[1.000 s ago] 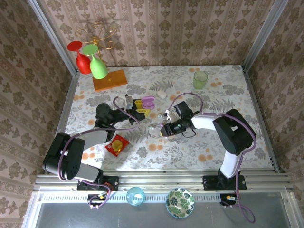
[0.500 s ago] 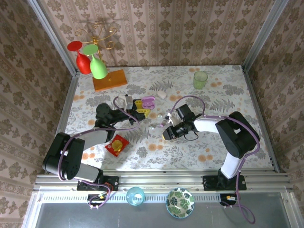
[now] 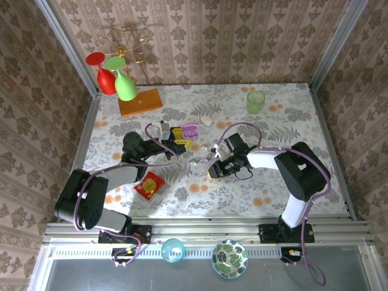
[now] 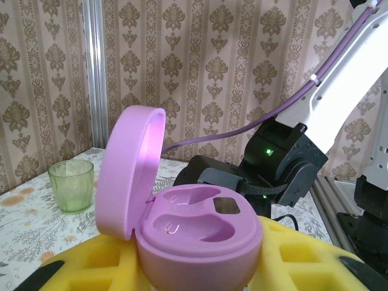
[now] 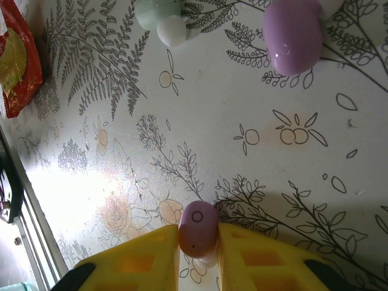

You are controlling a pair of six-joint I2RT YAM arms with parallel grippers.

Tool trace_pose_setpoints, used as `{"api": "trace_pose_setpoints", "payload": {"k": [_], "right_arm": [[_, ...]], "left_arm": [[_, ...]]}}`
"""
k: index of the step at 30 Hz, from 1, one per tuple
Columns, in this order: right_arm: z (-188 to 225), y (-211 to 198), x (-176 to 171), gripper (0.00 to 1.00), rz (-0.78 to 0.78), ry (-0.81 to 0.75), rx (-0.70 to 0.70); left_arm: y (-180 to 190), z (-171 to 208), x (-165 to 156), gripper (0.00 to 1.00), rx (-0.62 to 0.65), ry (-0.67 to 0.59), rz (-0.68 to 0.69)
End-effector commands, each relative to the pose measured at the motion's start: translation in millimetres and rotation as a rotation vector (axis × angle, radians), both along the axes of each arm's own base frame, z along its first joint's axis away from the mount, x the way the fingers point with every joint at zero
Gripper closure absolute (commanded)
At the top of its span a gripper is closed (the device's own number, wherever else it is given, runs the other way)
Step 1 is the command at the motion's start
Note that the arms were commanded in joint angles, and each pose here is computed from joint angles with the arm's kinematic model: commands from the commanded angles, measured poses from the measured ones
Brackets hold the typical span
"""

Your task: Insert wireless bluetooth earbuds into charging case

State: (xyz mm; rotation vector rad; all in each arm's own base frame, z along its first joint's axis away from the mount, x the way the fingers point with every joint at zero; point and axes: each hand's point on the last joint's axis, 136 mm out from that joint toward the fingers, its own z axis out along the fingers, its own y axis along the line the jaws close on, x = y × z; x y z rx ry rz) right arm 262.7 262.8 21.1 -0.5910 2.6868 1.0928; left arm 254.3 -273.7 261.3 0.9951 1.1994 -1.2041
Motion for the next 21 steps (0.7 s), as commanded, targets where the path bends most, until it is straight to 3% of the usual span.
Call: {"api": "trace_pose_setpoints", "payload": {"k": [1,9,13,17,21], "right_arm": [[-4.2,-4.8,5.3,0.79,-0.055,0.002,-0.043],[0.9,-48.3,25.6,0.78,-0.416,-0.096,-0.153],[-5.2,-63.4,20.4,0.78,-0.596,-0.028,-0.143],[6.2,-55.4,17.1,0.72,-0.617,-0.008,-0.057],[24.2,-51.3,19.0,0.66,-0.510,-0.109,-0.056]], "left_arm": [[-2.5,12.1,-1.0,0.80,-0.023,-0.042,-0.020],[-2.2,11.4,-1.5,0.80,-0.023,-0.045,-0.015],[-3.1,11.9,-0.5,0.80,-0.022,-0.044,-0.019],[-3.6,11.5,0.2,0.80,-0.022,-0.043,-0.020],[-3.6,10.6,0.5,0.80,-0.020,-0.039,-0.020]]}}
